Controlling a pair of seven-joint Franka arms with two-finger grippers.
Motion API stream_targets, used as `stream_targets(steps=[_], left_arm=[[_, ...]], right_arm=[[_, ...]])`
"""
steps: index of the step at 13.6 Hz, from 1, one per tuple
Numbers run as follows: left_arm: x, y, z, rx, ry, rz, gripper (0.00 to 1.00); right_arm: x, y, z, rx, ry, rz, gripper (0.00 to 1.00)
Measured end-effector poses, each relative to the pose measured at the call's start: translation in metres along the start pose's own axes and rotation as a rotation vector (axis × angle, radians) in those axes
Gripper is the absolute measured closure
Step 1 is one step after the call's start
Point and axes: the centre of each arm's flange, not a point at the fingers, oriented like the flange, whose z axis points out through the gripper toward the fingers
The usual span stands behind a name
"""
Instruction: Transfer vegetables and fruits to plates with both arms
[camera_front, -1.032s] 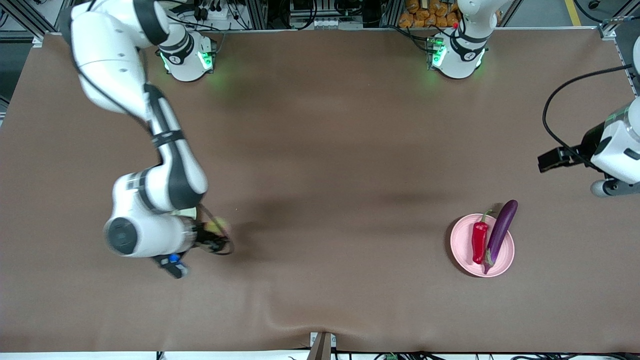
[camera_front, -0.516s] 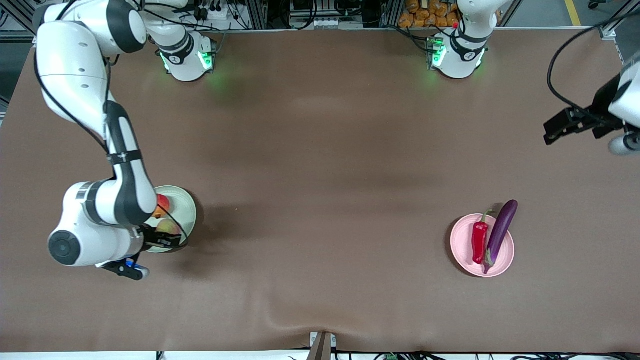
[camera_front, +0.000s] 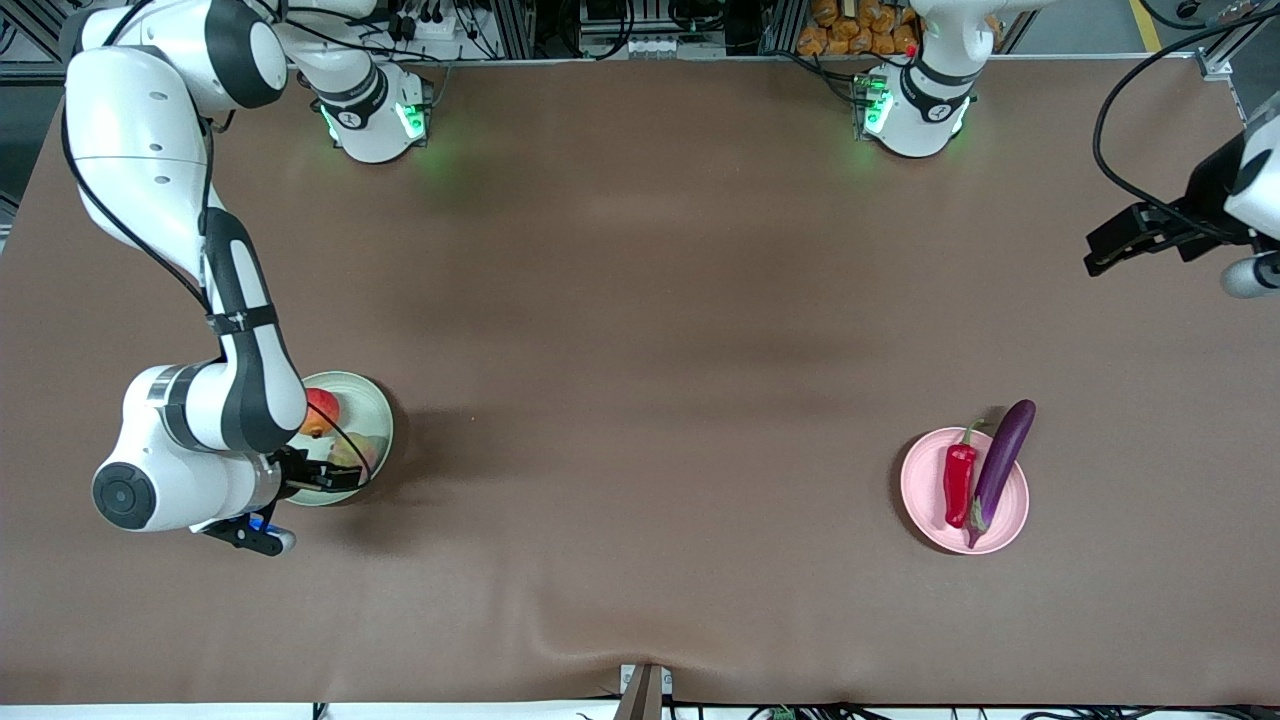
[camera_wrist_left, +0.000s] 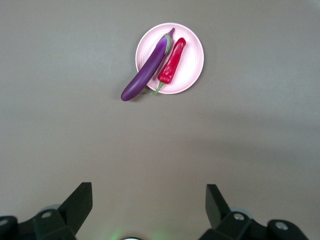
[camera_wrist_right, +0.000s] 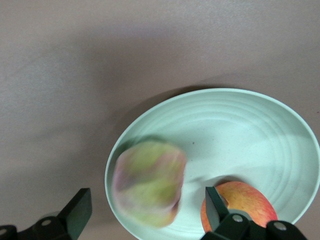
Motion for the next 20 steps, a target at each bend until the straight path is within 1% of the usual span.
stream_targets(steps=[2, 3, 4, 6, 8, 10, 13, 14, 15, 16, 17, 19, 20], left_arm=[[-0.013, 0.004, 0.005, 0.01, -0.013, 0.01, 0.0], [-0.021, 0.003, 0.007, 0.013, -0.014, 0.012, 0.0], [-0.031, 0.002, 0.009, 0.014, -0.01, 0.012, 0.0], [-0.049, -0.005, 0.01, 0.016, -0.005, 0.006, 0.0], [-0.058, -0.017, 0.007, 0.012, 0.007, -0.012, 0.0], [-0.059, -0.021, 0.004, 0.009, 0.016, -0.015, 0.0], [-0.059, -0.019, 0.002, 0.006, 0.03, -0.009, 0.0], [-0.059, -0.019, 0.001, 0.004, 0.035, -0.005, 0.0], [-0.059, -0.018, 0.0, 0.004, 0.038, 0.0, 0.0], [-0.059, -0.018, -0.001, 0.004, 0.039, 0.003, 0.0], [-0.059, -0.018, -0.001, 0.003, 0.04, 0.005, 0.0], [-0.059, -0.019, -0.001, 0.003, 0.04, 0.008, 0.0], [-0.059, -0.019, -0.001, 0.003, 0.04, 0.01, 0.0]], right_arm=[[-0.001, -0.005, -0.006, 0.012, 0.008, -0.007, 0.0], [-0.001, -0.009, -0.013, 0.022, 0.02, -0.011, 0.0], [-0.001, -0.012, -0.028, 0.032, 0.043, -0.016, 0.0], [-0.005, -0.016, -0.073, 0.047, 0.087, -0.027, 0.0], [-0.018, -0.018, -0.126, 0.058, 0.119, -0.039, 0.0], [-0.044, -0.016, -0.181, 0.064, 0.14, -0.05, 0.0], [-0.096, -0.001, -0.254, 0.051, 0.132, -0.057, 0.0], [-0.113, 0.007, -0.274, 0.034, 0.125, -0.069, 0.0], [-0.131, 0.016, -0.293, 0.003, 0.124, -0.109, 0.0], [-0.147, 0.024, -0.311, -0.027, 0.134, -0.164, 0.0], [-0.161, 0.029, -0.328, -0.042, 0.155, -0.207, 0.0], [-0.186, 0.035, -0.355, -0.045, 0.193, -0.238, 0.0], [-0.197, 0.038, -0.361, -0.045, 0.2, -0.238, 0.0]])
